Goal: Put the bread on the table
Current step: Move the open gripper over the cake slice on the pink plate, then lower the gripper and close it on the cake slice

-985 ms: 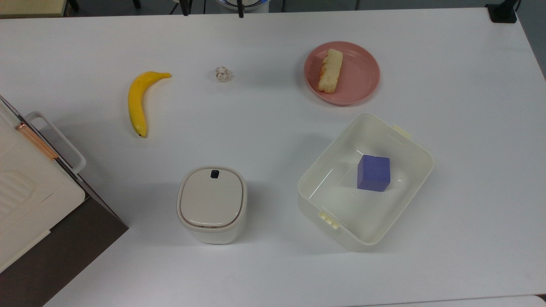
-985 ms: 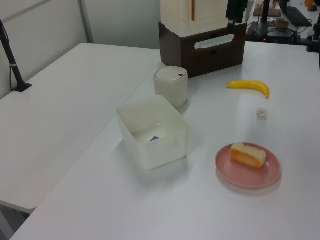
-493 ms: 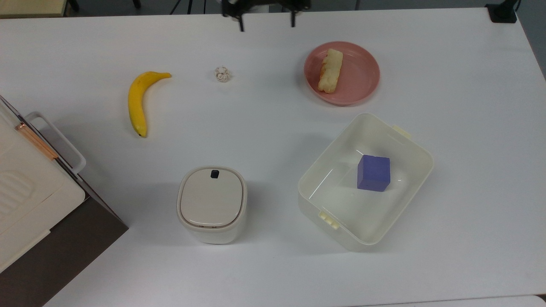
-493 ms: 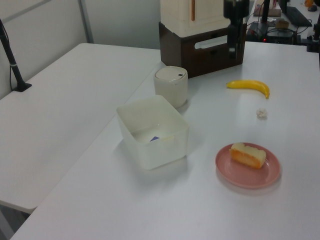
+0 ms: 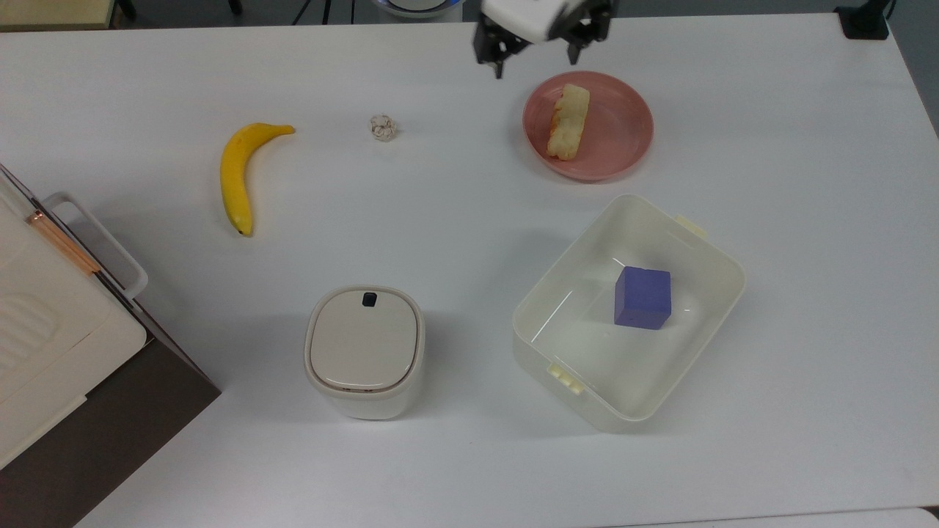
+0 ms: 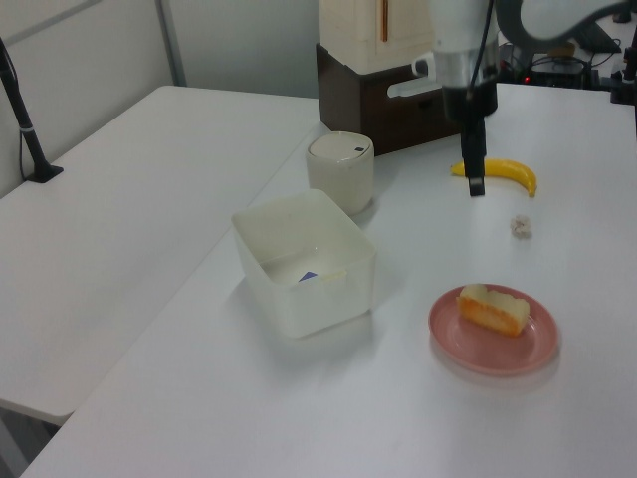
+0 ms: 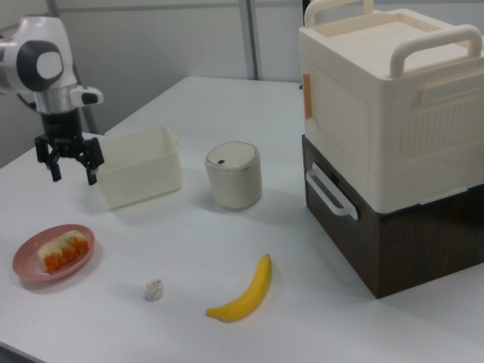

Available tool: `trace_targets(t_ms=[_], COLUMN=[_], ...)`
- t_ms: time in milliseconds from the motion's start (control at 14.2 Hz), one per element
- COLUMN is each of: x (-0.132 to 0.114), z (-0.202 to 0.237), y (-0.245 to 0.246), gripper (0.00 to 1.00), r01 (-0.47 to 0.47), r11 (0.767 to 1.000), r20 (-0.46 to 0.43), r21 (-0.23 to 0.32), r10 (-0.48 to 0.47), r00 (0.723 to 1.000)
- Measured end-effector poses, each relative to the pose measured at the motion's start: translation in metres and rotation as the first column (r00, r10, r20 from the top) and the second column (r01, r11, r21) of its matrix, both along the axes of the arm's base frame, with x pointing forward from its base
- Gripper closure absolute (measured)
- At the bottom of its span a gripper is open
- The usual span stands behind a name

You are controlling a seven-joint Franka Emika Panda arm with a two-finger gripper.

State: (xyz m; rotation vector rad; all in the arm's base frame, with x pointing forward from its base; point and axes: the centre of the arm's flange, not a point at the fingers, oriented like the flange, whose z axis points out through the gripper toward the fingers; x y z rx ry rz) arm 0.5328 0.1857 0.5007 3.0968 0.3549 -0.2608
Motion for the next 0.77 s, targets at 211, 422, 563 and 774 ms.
trace_targets(t_ms=[211, 422, 563, 774], x=[-0.007, -0.015, -0.029, -0.042], z=[-0.039, -0.068, -0.095, -0.126], y=[0.035, 0.055, 0.072, 0.084], gripper=[0.00, 0.01, 0.01, 0.01], r01=[-0.030, -0.044, -0.061, -0.072], r11=[0.999, 0.996, 0.992, 0.988], r20=[-0.024, -0.030, -0.045, -0.046], r21=[-0.027, -0.072, -0.107, -0.140], r10=[0.030, 0.042, 0.057, 0.066], r00=[0.999, 0.999, 0.997, 0.997])
